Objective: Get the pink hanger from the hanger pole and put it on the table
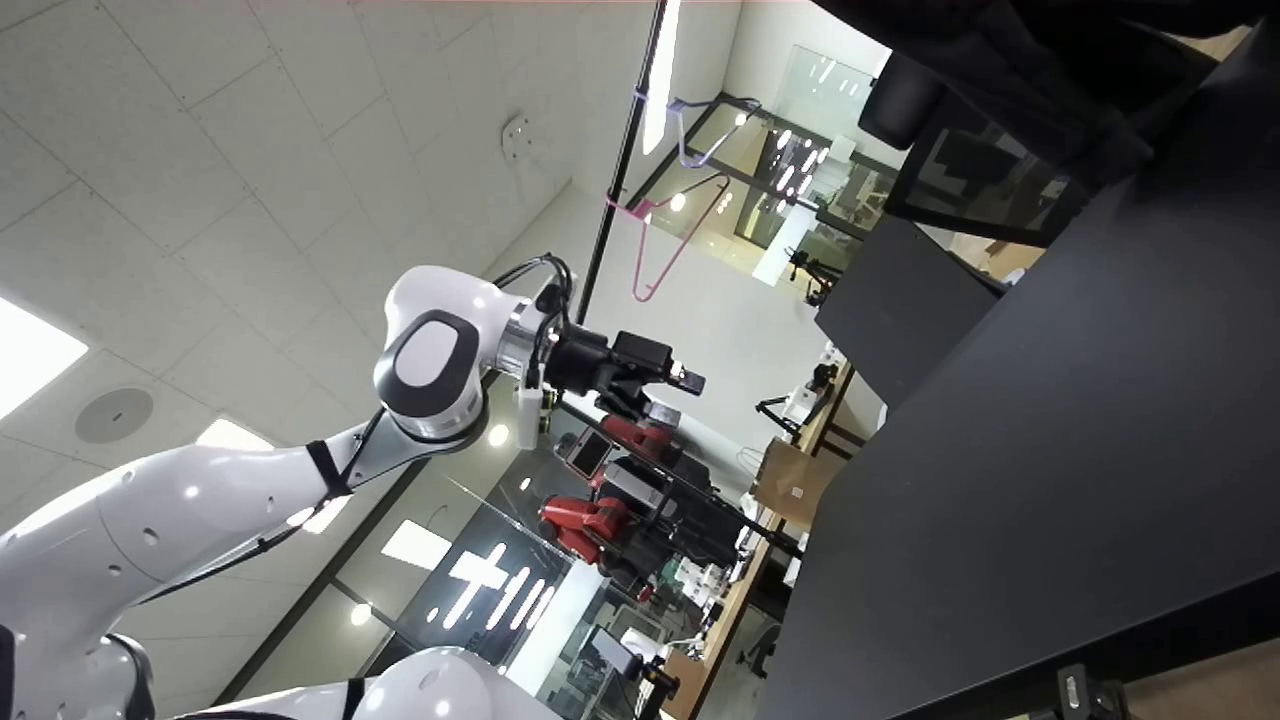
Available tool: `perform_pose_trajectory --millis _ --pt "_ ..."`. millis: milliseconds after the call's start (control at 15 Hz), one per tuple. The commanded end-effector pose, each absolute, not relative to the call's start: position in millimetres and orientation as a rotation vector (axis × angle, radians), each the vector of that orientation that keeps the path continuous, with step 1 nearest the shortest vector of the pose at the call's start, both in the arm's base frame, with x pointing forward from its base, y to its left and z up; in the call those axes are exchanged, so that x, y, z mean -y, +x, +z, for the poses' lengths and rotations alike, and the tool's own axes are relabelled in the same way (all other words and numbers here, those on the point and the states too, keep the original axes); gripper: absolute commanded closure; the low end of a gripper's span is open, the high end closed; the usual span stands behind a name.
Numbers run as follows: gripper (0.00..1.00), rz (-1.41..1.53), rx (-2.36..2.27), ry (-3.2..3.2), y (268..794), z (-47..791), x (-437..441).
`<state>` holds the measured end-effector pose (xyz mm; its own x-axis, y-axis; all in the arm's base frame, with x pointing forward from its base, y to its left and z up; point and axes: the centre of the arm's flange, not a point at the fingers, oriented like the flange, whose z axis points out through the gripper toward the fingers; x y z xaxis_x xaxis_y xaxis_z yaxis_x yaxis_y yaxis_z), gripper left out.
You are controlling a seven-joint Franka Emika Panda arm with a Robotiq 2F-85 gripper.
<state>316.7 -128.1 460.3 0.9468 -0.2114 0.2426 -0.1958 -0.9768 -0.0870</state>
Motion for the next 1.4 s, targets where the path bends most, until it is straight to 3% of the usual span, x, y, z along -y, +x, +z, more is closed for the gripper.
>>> perform_pose_trajectory --millis 0,400,467,1133,1333 --pt "0.0 -0.7 -0.299 -2.982 318.0 518.6 118.7" --pt "0.0 -1.148 -0.354 -2.738 351.9 618.2 104.2" --pt "0.0 -1.093 -0.318 -2.799 329.7 592.1 107.0" --pt "0.0 -1.136 -0.321 -2.762 341.9 608.6 103.6" --pt "0.0 -1.271 -0.318 -2.735 377.8 619.1 108.3"
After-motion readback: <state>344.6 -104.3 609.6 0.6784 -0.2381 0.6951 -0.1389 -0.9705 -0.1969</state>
